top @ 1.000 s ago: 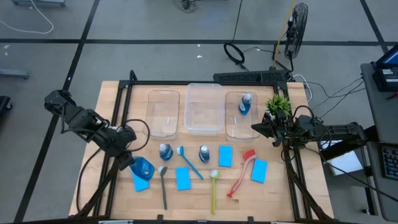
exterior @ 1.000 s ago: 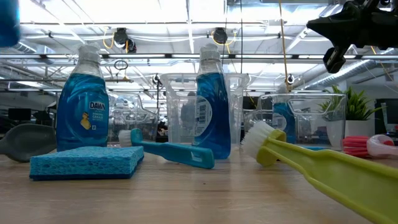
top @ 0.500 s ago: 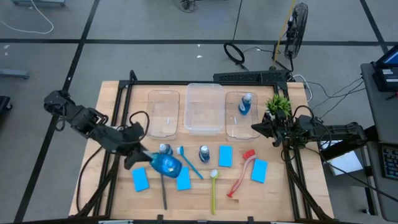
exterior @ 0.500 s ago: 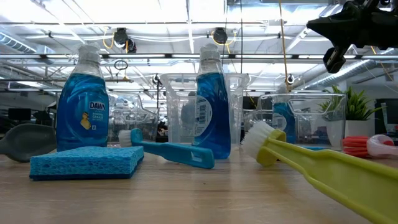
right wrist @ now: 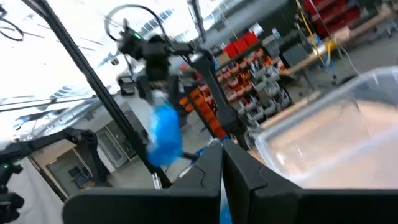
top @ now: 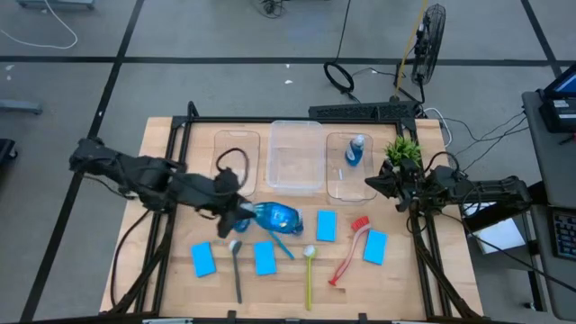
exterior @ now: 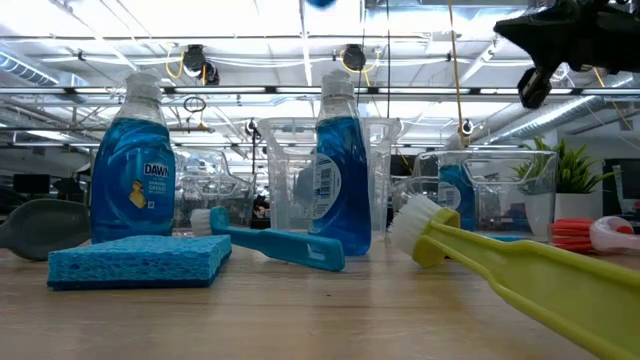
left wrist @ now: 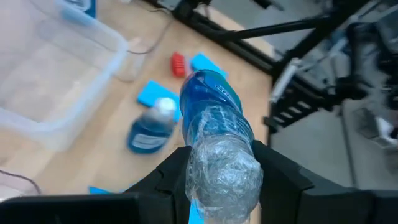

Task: Pick & Place Kitchen Sink Supplies
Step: Put the blue dishwashing liquid into the right transparent bin

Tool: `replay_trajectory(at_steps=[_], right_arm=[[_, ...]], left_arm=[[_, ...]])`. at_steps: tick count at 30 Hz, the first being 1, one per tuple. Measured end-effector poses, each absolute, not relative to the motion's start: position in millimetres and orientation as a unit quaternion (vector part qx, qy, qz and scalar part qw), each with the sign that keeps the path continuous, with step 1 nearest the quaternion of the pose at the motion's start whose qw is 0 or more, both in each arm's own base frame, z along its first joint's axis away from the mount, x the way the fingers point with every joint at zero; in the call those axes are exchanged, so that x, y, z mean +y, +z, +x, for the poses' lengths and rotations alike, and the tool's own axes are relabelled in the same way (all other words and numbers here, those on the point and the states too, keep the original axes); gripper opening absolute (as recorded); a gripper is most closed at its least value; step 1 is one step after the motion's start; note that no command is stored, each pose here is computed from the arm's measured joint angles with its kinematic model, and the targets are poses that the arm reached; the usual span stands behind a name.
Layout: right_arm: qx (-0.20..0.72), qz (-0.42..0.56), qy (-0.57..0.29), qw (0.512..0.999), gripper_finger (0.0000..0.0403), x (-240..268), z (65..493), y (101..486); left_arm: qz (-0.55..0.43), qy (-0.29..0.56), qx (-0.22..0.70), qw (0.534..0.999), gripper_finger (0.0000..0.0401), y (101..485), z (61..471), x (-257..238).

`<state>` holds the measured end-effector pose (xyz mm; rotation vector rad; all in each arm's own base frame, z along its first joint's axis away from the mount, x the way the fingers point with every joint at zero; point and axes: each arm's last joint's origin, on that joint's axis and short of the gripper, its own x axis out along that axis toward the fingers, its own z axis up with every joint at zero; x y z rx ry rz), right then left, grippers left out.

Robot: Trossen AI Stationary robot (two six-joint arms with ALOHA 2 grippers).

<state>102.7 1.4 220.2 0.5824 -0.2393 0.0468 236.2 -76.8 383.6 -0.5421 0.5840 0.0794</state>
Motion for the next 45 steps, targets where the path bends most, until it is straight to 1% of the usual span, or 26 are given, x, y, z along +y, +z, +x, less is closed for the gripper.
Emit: replay_trajectory(at_steps=[4,10,13,20,23,27,31,36,38,42,45], right_arm=[[-0.147,0.266,0.031,0.952,0.0,1.6,105.8,226.5],[-0.121,0.269,0.038,0.955,0.0,2.8,118.6,222.3],[-0.117,0.268,0.048,0.955,0.0,3.6,124.6,221.4],[-0.156,0.253,0.07,0.952,0.0001,4.5,130.3,228.4],[-0.166,0.241,0.072,0.954,0.0011,4.6,132.0,236.8],[-0.177,0.202,0.071,0.961,0.0035,4.9,136.1,258.0],[-0.15,0.172,0.071,0.971,0.0059,5.8,142.6,281.4],[-0.07,0.137,0.053,0.987,0.0079,6.0,152.4,306.0],[-0.052,0.12,0.05,0.99,0.0085,6.1,156.4,316.3],[-0.033,0.085,0.046,0.995,0.0097,6.2,162.8,330.1],[-0.017,0.076,0.045,0.996,0.0109,6.4,167.2,333.1]], left_arm=[[-0.257,0.047,0.294,0.919,0.014,375.3,252.1,-67.4],[-0.245,0.021,0.27,0.931,0.014,373.2,274.2,-55.8],[-0.233,0.023,0.264,0.936,0.014,377.6,281.7,-50.1],[-0.183,0.024,0.256,0.949,0.014,400.6,307.3,-41.3],[-0.16,0.032,0.281,0.946,0.014,401.6,320.3,-37.6],[-0.141,0.042,0.304,0.941,0.014,403.9,335.9,-32.2],[-0.126,0.047,0.319,0.938,0.014,406.2,347.6,-27.9],[-0.117,0.026,0.316,0.941,0.014,411.0,358.5,-26.3],[-0.109,0.023,0.316,0.942,0.014,413.0,359.5,-26.5],[-0.103,0.02,0.321,0.941,0.014,411.3,361.9,-26.9],[-0.1,0.009,0.328,0.939,0.014,410.5,361.2,-28.2]])
